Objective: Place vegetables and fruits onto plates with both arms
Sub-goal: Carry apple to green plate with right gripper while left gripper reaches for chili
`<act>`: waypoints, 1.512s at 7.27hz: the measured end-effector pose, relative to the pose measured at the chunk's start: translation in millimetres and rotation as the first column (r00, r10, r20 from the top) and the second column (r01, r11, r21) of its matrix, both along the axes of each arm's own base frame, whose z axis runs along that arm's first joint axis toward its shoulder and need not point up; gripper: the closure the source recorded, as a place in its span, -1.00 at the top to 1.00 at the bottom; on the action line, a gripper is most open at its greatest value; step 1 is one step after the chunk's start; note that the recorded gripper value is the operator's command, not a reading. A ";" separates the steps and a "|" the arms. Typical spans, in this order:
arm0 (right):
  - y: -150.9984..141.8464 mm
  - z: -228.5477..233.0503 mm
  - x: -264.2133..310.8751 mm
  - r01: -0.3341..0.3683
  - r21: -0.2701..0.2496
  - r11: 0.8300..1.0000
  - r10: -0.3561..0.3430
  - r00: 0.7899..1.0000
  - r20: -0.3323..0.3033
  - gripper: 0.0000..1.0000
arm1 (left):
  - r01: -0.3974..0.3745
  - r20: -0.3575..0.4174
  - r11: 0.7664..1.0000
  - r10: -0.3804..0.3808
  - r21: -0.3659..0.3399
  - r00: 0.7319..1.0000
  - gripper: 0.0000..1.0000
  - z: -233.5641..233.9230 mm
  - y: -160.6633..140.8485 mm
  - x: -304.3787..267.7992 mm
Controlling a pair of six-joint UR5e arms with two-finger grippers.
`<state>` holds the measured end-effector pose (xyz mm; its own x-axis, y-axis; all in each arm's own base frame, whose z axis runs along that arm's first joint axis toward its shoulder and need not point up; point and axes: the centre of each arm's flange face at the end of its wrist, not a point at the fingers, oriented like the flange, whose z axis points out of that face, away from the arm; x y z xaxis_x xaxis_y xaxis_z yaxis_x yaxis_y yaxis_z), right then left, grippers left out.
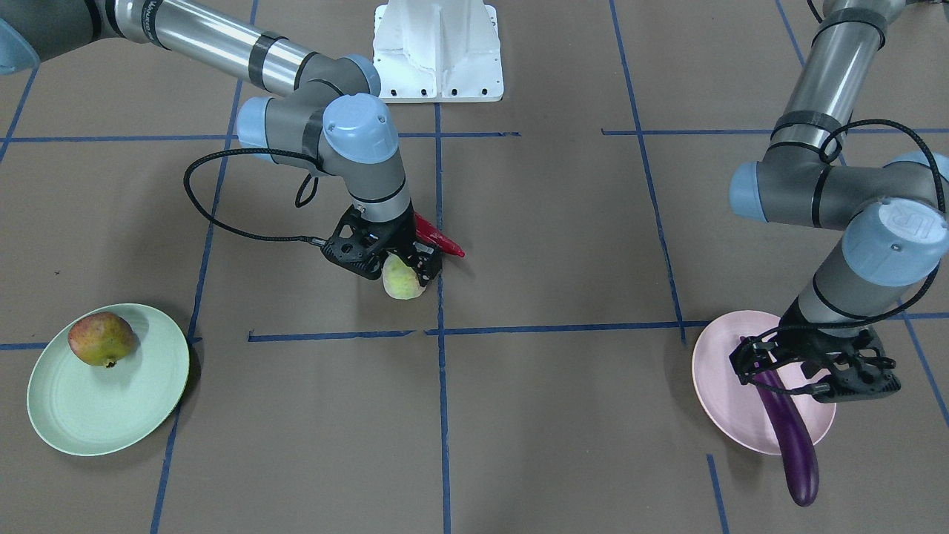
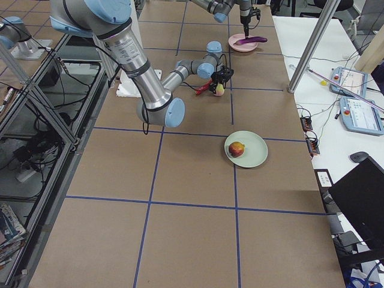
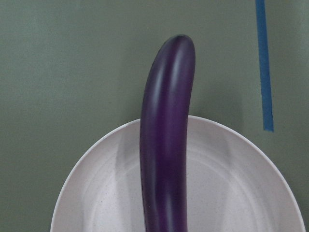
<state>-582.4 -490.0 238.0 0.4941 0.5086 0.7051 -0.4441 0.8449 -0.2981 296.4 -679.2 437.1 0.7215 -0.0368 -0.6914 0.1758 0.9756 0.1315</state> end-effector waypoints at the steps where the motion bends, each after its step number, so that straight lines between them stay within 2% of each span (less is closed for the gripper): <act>1: -0.3 -2.2 7.3 0.000 0.005 1.000 0.000 1.000 0.010 -1.00 | -0.007 -0.089 0.999 0.003 -0.045 0.996 1.00 -28.4 17.2 18.4; 2: -6.0 3.5 30.9 -0.004 0.020 1.000 0.004 1.000 0.016 -1.00 | -0.001 -0.174 0.995 -0.017 -0.103 0.985 1.00 -67.4 46.8 49.4; 3: -20.0 22.7 68.7 0.001 0.053 0.999 -0.002 1.000 0.003 -1.00 | 0.028 -0.239 0.982 -0.073 -0.184 0.968 1.00 -107.2 84.9 88.1; 5: -66.6 80.3 158.3 0.057 0.153 0.987 -0.045 0.996 -0.083 -1.00 | 0.091 -0.309 0.947 -0.191 -0.309 0.932 1.00 -175.1 168.8 166.8; 7: -109.4 136.6 238.9 0.111 0.213 0.971 -0.071 0.979 -0.190 -0.98 | 0.089 -0.363 0.904 -0.256 -0.418 0.896 1.00 -232.7 217.5 214.6; 9: -143.0 188.4 286.8 0.169 0.220 0.961 -0.103 0.953 -0.283 -0.94 | 0.087 -0.351 0.849 -0.306 -0.521 0.885 1.00 -262.0 248.3 259.0; 10: -151.8 205.3 298.1 0.187 0.212 0.959 -0.115 0.944 -0.309 -0.69 | 0.112 -0.326 0.843 -0.322 -0.527 0.889 1.00 -269.6 263.6 284.9; 11: -156.2 216.6 303.0 0.197 0.202 0.959 -0.124 0.938 -0.323 0.18 | 0.150 -0.293 0.845 -0.337 -0.514 0.895 1.00 -276.3 278.5 311.4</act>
<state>-279.4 -646.2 454.6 0.7647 0.2478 0.5948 -0.3353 0.9413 0.0389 607.8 -400.7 160.8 0.3493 -0.5617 -0.7500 0.3594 0.8195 -0.4464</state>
